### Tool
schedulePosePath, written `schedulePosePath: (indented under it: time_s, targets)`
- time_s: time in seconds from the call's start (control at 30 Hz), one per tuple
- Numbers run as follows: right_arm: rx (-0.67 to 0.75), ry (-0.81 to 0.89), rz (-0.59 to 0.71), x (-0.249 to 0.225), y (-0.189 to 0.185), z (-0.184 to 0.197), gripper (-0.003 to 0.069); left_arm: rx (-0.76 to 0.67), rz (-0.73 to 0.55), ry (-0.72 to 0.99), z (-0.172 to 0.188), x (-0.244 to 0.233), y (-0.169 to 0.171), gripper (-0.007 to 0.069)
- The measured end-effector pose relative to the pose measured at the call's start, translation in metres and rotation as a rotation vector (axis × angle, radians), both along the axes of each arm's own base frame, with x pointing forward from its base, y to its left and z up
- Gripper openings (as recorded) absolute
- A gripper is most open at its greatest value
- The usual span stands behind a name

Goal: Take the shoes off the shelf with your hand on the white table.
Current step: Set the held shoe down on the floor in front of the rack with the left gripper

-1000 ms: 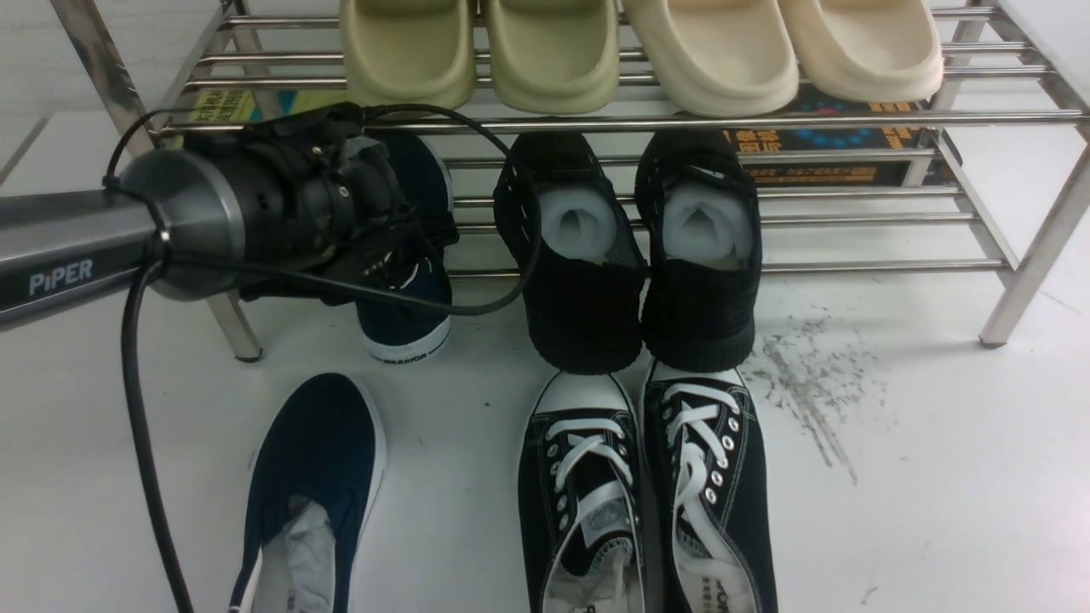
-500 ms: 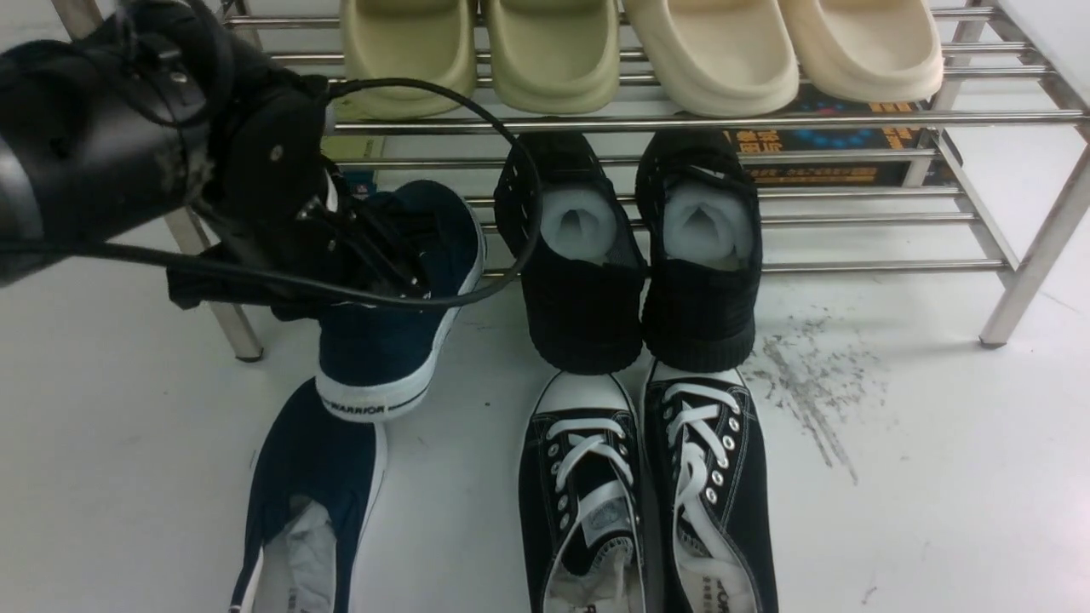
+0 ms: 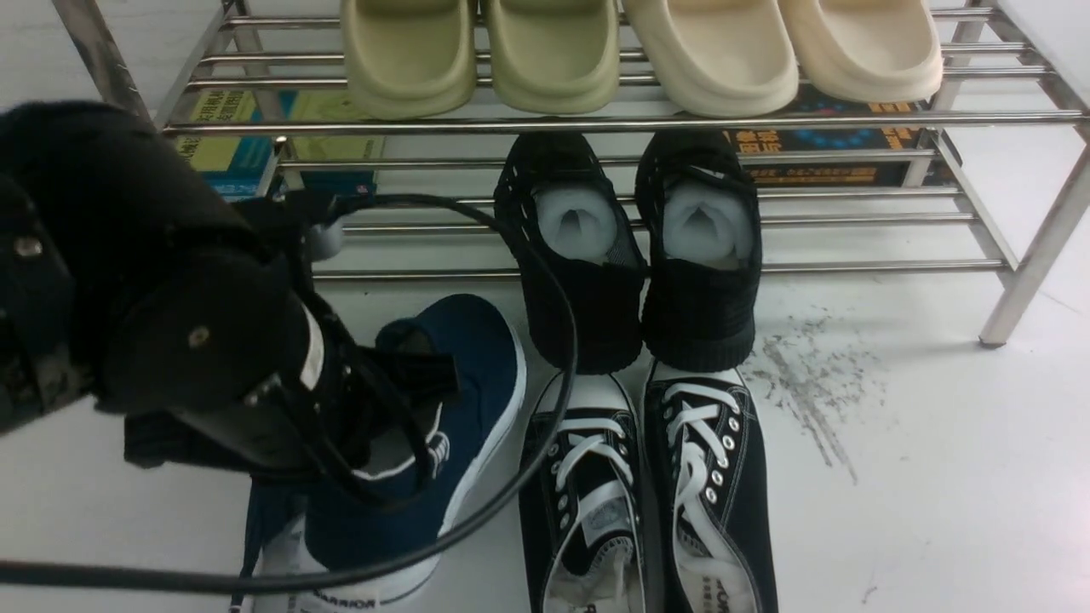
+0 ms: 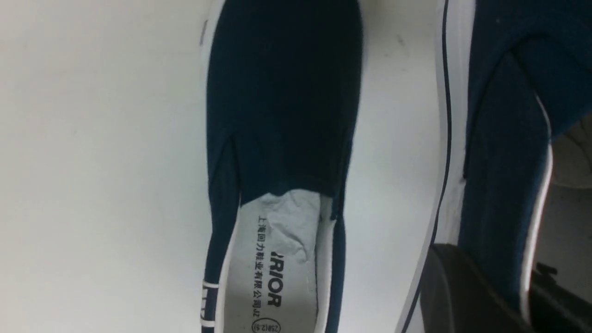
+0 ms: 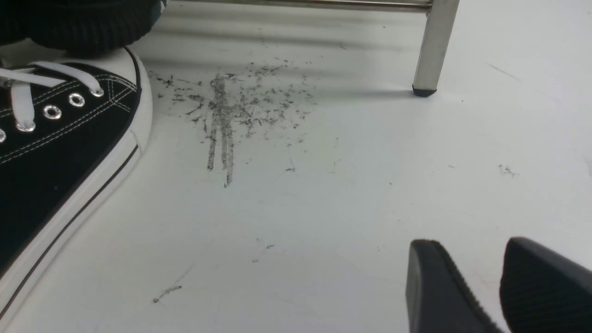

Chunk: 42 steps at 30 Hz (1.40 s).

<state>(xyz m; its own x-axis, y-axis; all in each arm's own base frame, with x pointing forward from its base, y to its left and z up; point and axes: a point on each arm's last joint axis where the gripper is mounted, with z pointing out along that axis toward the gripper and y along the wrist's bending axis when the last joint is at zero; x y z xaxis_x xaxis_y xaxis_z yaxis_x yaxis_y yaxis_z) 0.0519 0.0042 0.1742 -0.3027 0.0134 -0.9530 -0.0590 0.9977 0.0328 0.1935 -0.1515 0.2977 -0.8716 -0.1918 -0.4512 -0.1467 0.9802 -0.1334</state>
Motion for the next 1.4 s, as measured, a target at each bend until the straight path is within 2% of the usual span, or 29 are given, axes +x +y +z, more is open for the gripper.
schedulePosePath:
  time_s: [0.13, 0.43, 0.77, 1.13, 1.4]
  targets:
    - [0.0, 0.0, 0.0, 0.0, 0.0, 0.0, 0.0237, 0.006, 0.073, -0.046, -0.012, -0.008, -0.005, 0.0031]
    - [0.0, 0.0, 0.0, 0.0, 0.0, 0.0, 0.0237, -0.036, 0.099, -0.119, -0.013, -0.013, -0.016, 0.0031]
    - [0.0, 0.0, 0.0, 0.0, 0.0, 0.0, 0.0237, 0.063, 0.116, -0.04, -0.043, -0.004, -0.028, 0.0032]
    - [0.0, 0.0, 0.0, 0.0, 0.0, 0.0, 0.0237, 0.099, 0.117, 0.041, -0.07, 0.002, -0.041, 0.0038]
    - [0.0, 0.0, 0.0, 0.0, 0.0, 0.0, 0.0237, 0.124, 0.063, 0.081, -0.075, 0.0, -0.043, 0.0071]
